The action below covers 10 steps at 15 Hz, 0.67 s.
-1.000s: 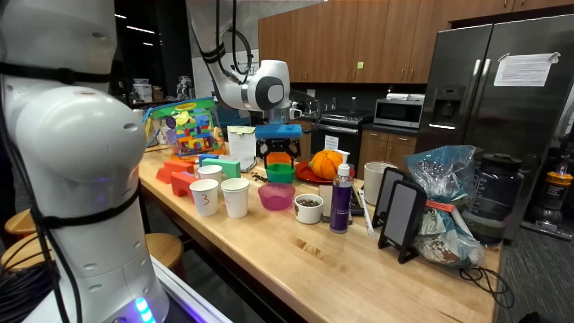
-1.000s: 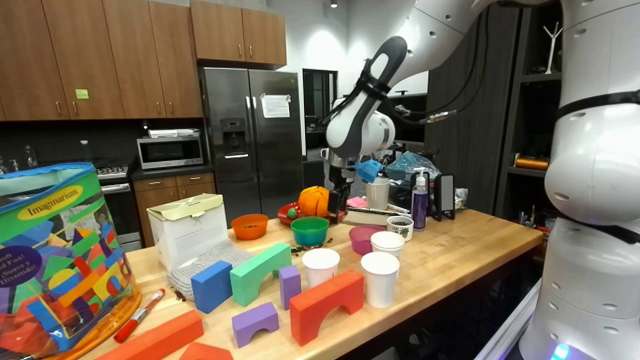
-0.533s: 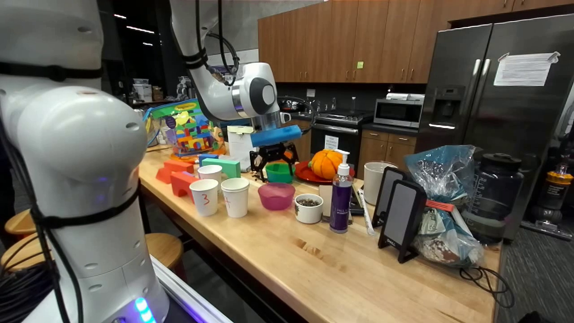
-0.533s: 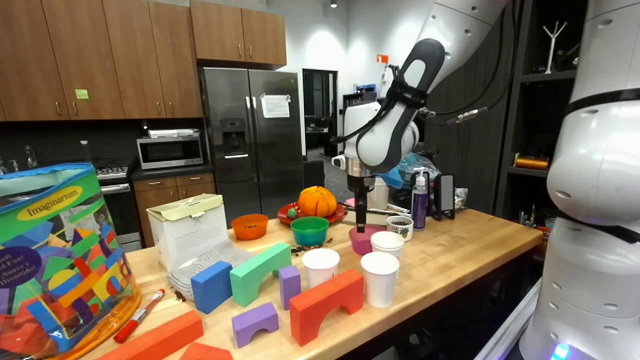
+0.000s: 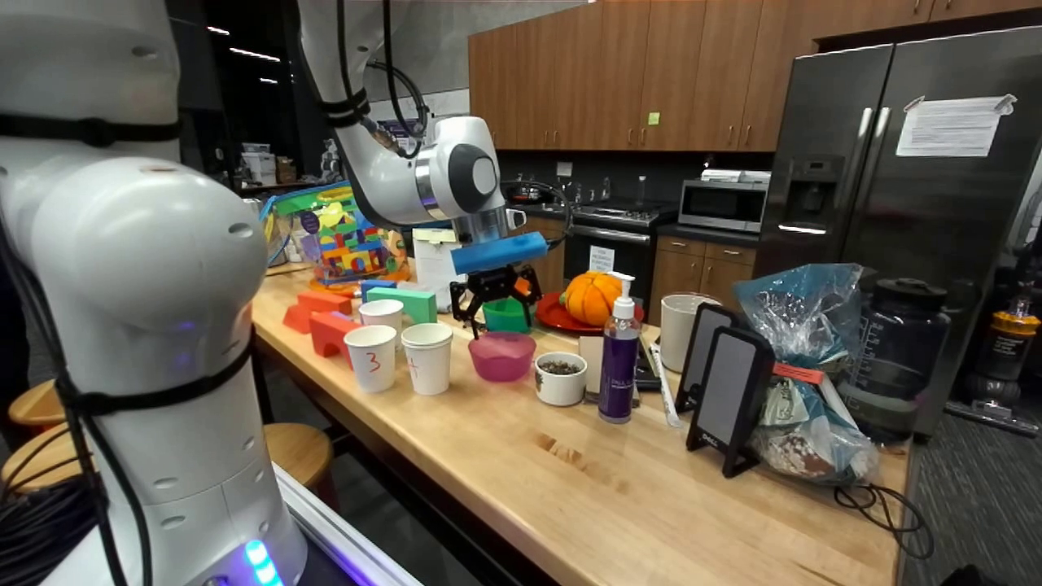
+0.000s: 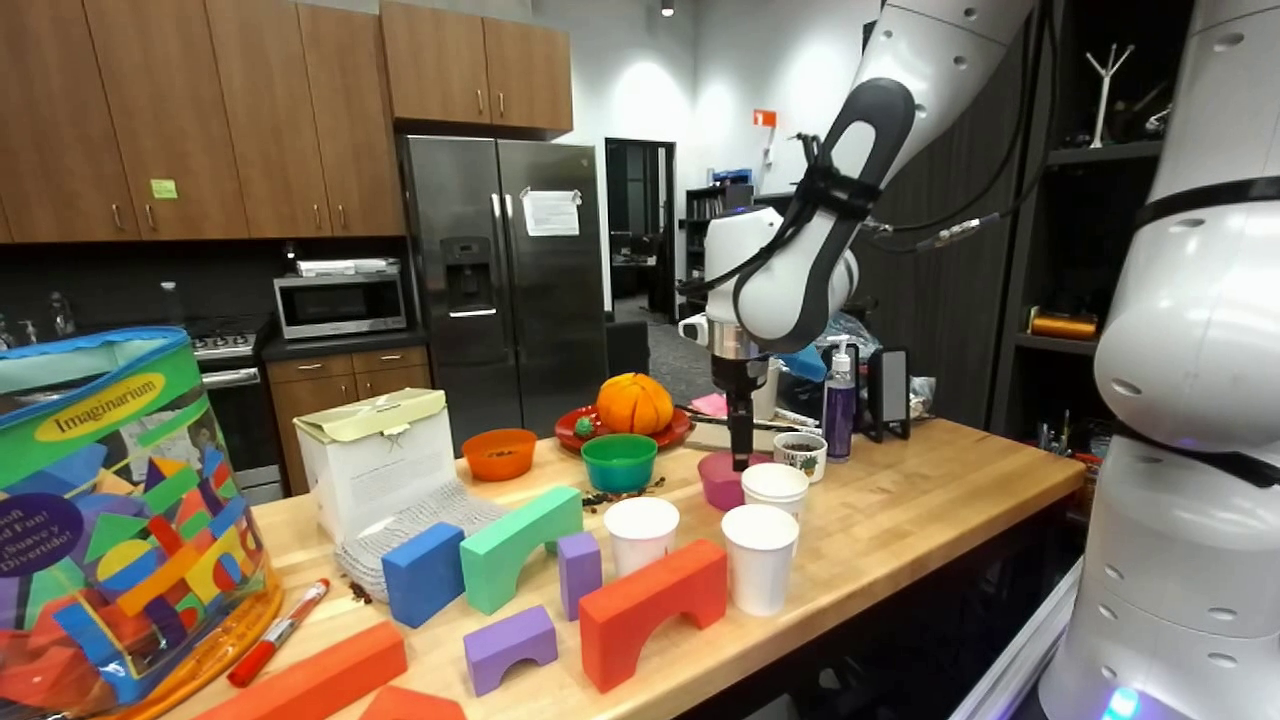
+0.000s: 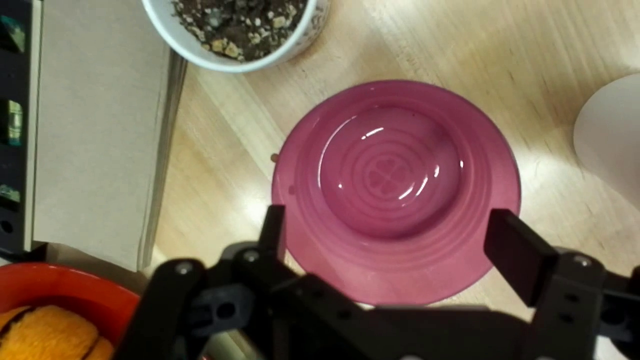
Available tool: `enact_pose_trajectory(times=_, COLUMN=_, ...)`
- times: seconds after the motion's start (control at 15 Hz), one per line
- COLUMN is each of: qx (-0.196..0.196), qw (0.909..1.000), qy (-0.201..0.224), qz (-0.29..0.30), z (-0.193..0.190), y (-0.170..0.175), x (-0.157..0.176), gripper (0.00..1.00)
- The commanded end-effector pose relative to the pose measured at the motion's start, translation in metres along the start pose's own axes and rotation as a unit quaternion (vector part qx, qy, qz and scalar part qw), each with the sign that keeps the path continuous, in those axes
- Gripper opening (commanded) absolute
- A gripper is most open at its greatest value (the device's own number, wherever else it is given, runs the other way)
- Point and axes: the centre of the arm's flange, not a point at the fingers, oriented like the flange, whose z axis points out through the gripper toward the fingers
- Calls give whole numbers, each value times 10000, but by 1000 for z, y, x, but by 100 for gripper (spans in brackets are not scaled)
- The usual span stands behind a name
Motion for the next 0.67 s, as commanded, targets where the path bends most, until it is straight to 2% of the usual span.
enact_pose_trajectory(times=0.0, qx=-78, qw=10000, qy=17, qz=4, z=-4, y=4, x=-16, gripper=100)
enact_pose_trajectory(times=0.6, qx=166, qw=9997, qy=87, qz=163, z=16, y=27, x=-23, gripper=100)
